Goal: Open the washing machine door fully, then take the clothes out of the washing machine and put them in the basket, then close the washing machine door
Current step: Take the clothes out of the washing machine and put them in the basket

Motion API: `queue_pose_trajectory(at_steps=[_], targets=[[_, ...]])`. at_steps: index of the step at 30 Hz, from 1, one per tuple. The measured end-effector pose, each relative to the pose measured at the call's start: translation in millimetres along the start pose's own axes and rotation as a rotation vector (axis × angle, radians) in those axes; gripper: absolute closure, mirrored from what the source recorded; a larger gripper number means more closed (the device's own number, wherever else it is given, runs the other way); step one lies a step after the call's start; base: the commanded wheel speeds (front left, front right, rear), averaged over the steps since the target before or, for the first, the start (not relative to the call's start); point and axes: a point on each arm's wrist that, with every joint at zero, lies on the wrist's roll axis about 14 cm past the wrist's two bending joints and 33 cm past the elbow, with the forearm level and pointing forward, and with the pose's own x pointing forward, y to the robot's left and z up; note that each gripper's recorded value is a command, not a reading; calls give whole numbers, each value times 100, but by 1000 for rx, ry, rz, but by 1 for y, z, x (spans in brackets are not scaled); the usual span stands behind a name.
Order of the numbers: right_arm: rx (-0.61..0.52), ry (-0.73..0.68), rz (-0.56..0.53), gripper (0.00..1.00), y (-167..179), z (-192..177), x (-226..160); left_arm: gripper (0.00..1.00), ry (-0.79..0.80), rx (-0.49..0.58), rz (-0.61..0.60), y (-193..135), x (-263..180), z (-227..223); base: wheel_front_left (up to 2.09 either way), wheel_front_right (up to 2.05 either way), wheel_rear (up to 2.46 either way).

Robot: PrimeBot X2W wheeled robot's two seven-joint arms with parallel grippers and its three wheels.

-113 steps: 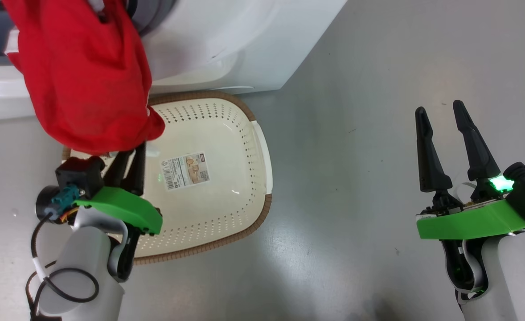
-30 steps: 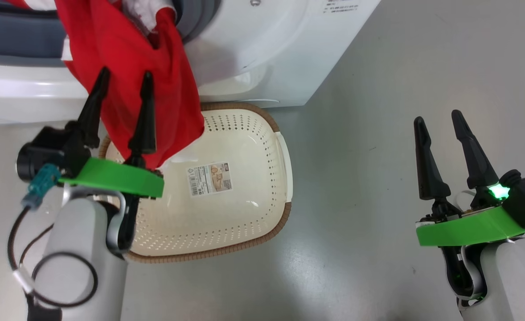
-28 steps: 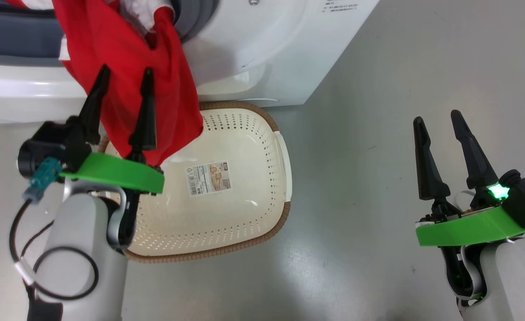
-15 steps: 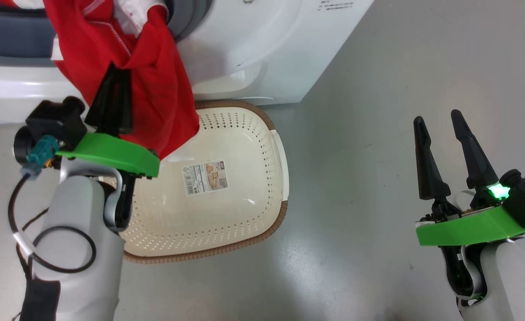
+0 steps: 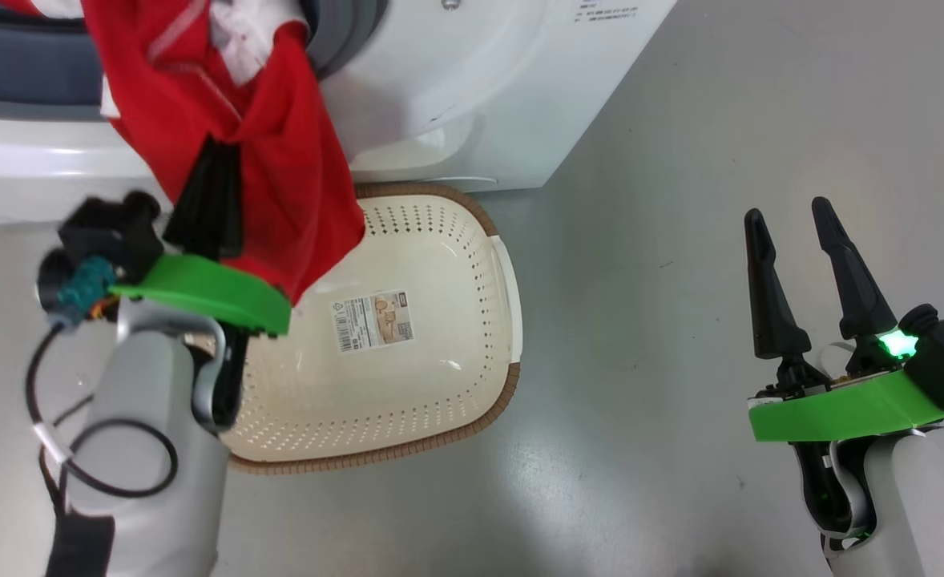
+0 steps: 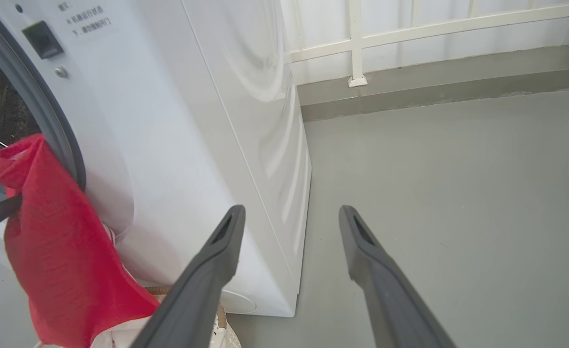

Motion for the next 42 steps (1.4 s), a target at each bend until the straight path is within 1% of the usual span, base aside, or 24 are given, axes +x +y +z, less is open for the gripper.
queue_pose_trajectory(at_steps=[6, 12, 20, 26, 30, 33, 38, 39, 40, 41, 42], targets=[[1, -2, 2, 0, 1, 1, 0, 100, 104, -18, 21, 5, -22, -37, 0, 0, 0], [3, 2, 5, 0, 2, -1, 1, 100, 186, -41, 26, 4, -38, -64, 0, 0, 0], [1, 12, -2, 0, -1, -6, 2, 100, 330, -47, -10, -8, -54, -109, 0, 0, 0], [2, 8, -14, 0, -7, -7, 7, 100, 492, -30, -52, -20, -77, -158, 0, 0, 0], [3, 21, -30, 0, -13, -12, 6, 100, 572, -48, -54, -23, -89, -182, 0, 0, 0], [5, 23, -38, 0, -17, -15, 9, 100, 607, -48, -61, -23, -90, -193, 0, 0, 0], [2, 21, -40, 0, -19, -17, 15, 100, 602, -52, -57, -19, -75, -194, 0, 0, 0], [2, 22, -40, 0, -20, -17, 15, 98, 598, -51, -55, -17, -72, -193, 0, 0, 0], [2, 24, -42, 0, -20, -19, 15, 84, 595, -49, -55, -16, -71, -193, 0, 0, 0], [1, 26, -43, 0, -21, -19, 15, 72, 595, -50, -55, -16, -70, -193, 0, 0, 0], [1, 28, -44, 0, -21, -20, 15, 56, 595, -51, -55, -16, -69, -194, 0, 0, 0]])
